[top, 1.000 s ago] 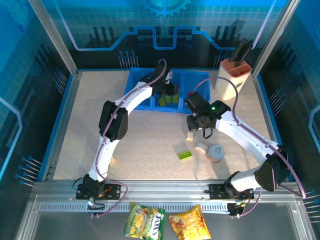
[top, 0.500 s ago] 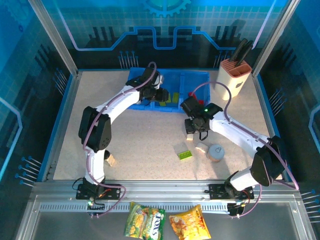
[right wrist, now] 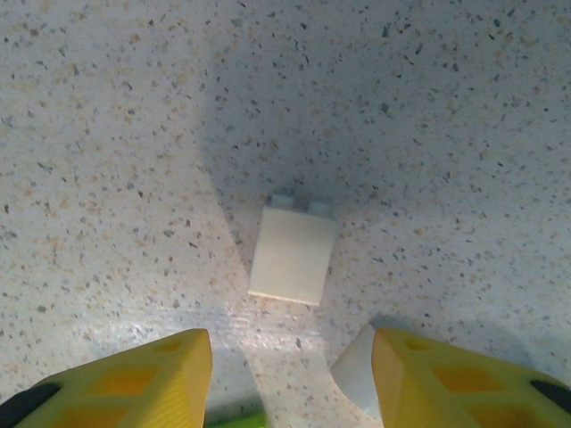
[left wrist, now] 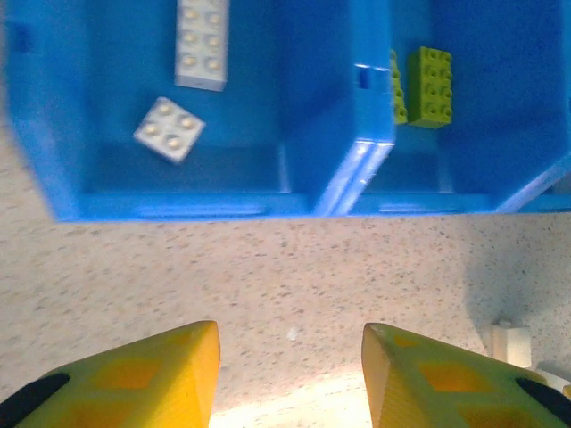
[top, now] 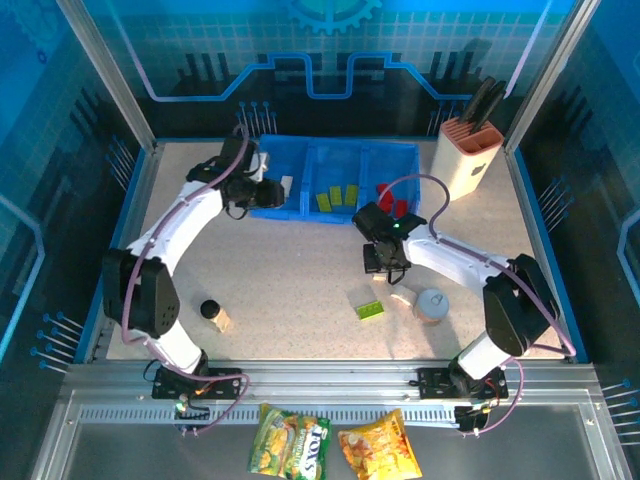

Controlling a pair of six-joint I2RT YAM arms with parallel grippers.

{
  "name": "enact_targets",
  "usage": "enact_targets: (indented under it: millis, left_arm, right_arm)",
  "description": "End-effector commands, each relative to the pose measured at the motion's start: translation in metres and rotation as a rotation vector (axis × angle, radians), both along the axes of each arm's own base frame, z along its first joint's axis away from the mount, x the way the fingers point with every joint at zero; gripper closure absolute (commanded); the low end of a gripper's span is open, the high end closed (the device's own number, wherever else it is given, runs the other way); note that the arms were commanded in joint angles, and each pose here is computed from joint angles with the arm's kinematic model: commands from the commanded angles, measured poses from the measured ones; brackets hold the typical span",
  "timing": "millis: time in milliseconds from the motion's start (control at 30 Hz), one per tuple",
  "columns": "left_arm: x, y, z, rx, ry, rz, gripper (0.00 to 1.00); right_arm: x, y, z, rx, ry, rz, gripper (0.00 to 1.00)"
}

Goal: Sort the legos into containers by color

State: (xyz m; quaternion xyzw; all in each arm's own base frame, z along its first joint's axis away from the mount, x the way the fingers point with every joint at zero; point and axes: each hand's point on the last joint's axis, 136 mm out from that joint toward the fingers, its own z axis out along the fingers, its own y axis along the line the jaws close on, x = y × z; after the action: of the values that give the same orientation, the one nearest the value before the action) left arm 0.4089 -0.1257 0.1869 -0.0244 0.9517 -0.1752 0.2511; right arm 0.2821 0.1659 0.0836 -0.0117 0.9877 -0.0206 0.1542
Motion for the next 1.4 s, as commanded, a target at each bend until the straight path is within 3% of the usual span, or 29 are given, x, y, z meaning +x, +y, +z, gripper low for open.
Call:
enact_targets:
  millis: [0, 300, 833, 1367]
  left_arm:
    - [-0.026, 0.026, -0.001, 0.011, 0.060, 0.018, 0.53]
    - [-0.034, 0.064, -0.002, 0.091, -0.012, 0.059, 0.51]
    - [-0.031, 0.075, -0.016, 0.118, -0.056, 0.080, 0.52]
    - [-0.032, 0.074, -0.018, 0.103, -0.051, 0.079, 0.53]
  right_arm:
    - [0.003, 0.003, -0.010, -0.009, -0.014, -0.031, 0.48]
    - [0.006, 0.003, -0.033, -0.008, 0.001, -0.096, 0.47]
    - [0.004, 0.002, -0.067, 0.033, 0.054, -0.188, 0.48]
    - [0.006, -0.006, -0.051, 0.025, 0.014, -0.199, 0.49]
